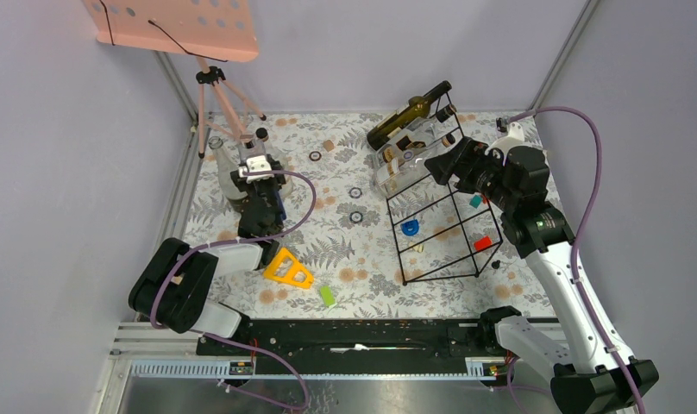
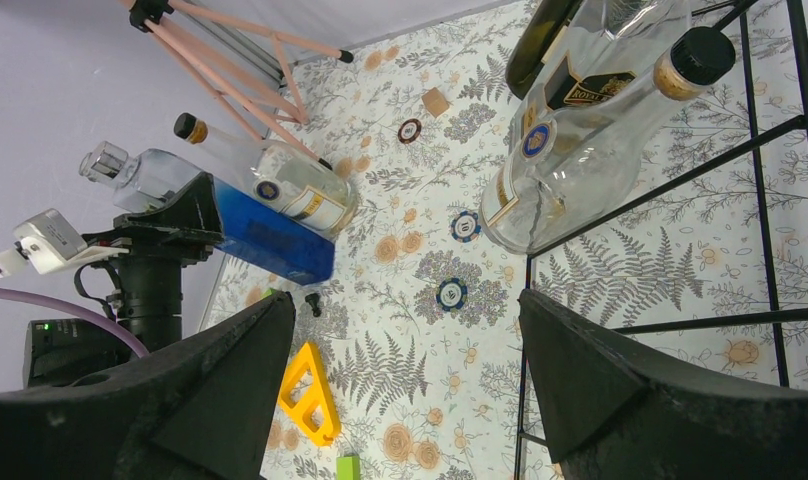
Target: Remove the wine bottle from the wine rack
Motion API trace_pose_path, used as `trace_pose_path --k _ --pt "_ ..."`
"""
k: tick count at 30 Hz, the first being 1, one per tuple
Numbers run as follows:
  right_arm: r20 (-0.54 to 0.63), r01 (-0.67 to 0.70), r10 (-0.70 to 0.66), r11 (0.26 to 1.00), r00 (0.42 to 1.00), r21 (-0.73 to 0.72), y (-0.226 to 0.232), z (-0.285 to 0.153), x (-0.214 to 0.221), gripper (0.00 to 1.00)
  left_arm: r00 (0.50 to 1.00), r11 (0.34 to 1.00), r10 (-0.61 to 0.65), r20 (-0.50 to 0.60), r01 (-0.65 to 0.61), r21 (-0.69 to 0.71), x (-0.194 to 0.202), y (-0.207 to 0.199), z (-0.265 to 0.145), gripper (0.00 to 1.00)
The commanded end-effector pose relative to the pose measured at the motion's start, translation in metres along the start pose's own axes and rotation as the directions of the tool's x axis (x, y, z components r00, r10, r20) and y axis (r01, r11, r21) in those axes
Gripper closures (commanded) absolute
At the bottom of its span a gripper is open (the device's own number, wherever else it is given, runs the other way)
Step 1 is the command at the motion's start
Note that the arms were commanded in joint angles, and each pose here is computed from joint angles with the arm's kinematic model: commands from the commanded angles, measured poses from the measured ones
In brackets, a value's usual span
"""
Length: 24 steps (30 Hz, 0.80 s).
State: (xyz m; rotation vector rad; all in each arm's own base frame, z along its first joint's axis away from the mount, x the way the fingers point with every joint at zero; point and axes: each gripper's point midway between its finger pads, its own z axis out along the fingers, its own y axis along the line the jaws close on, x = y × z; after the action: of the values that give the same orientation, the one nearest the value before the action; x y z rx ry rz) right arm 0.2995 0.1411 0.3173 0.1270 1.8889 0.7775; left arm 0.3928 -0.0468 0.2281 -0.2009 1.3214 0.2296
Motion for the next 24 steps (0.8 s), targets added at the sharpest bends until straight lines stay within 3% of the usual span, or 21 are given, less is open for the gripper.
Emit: trace_pose_path --k 1,16,24 --pt "0.011 0.023 -0.022 0.999 1.000 -0.038 0.007 0.002 -0.003 0.11 0.988 0.994 -0.109 0.109 0.107 0.026 -0.033 -0.005 0.007 0.45" --pt "0.006 0.026 -0.026 0.999 1.000 -0.040 0.007 0.002 -0.002 0.10 0.989 0.993 -0.121 0.083 0.120 0.013 -0.041 -0.006 0.008 0.08" --pt "0.006 0.022 -0.021 0.999 1.000 -0.038 0.007 0.003 -0.002 0.10 0.997 0.998 -0.062 0.051 0.063 -0.022 -0.056 -0.005 0.006 0.01"
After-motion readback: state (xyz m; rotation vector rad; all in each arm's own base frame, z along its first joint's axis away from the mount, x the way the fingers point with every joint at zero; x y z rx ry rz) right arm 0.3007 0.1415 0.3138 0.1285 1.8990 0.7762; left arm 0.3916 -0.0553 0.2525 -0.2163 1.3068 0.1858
